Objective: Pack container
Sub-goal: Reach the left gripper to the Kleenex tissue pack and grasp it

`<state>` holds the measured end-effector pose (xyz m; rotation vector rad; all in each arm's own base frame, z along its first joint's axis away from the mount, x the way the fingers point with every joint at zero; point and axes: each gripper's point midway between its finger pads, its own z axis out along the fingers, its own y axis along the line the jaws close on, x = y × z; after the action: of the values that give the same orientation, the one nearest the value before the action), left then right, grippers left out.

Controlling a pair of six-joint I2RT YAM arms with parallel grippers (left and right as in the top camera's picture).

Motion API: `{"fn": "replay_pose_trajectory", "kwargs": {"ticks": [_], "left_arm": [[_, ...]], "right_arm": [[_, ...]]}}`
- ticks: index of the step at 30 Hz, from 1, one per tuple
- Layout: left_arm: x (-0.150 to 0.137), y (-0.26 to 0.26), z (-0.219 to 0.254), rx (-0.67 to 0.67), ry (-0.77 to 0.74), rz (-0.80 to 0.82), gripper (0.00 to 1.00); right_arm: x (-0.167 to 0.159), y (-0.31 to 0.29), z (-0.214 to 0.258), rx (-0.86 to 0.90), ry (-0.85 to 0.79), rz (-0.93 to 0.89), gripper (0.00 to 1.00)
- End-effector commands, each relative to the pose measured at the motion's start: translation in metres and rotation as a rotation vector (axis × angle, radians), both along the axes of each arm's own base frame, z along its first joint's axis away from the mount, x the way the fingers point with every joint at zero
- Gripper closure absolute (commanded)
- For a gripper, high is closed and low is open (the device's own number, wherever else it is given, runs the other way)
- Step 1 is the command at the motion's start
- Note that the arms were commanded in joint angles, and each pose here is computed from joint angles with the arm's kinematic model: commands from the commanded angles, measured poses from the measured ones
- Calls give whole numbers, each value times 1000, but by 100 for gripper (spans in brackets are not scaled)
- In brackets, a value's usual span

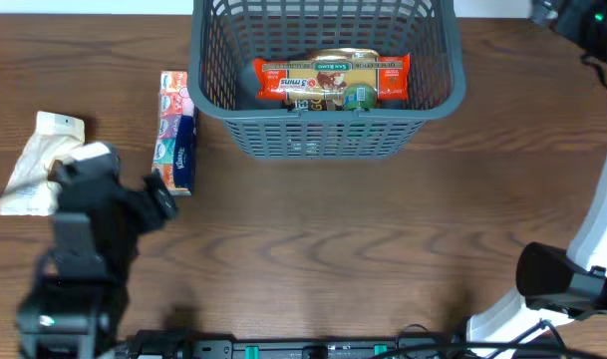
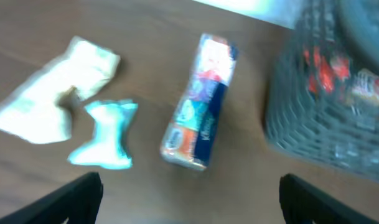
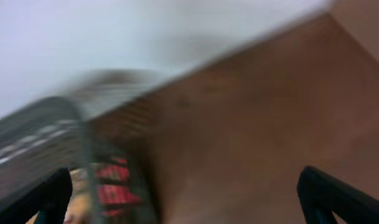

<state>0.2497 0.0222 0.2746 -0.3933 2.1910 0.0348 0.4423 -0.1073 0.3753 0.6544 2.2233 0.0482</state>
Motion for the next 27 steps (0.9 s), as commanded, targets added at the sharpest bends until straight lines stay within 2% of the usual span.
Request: {"fn": "replay_pose_trajectory", "kwargs": {"ticks": [1, 5, 9, 12, 19, 27], "left_arm": [[15, 17, 42, -33, 51, 99, 10], [46, 9, 59, -148, 194, 43, 10], [85, 15, 49, -144, 325, 6, 10], [117, 19, 17, -126, 418, -14, 10], [146, 23, -65, -144, 646, -12, 10], [177, 12, -129, -36, 761, -221, 10]], "right_arm": [[-5, -17, -21, 48, 61, -97, 1], [-6, -25, -34, 40, 110, -94, 1], [0, -26, -46, 28, 141, -74, 1], [3, -29, -56, 16, 173, -72, 1], [1, -41, -83, -11, 270, -114, 1], [3, -43, -95, -14, 306, -101, 1]]}}
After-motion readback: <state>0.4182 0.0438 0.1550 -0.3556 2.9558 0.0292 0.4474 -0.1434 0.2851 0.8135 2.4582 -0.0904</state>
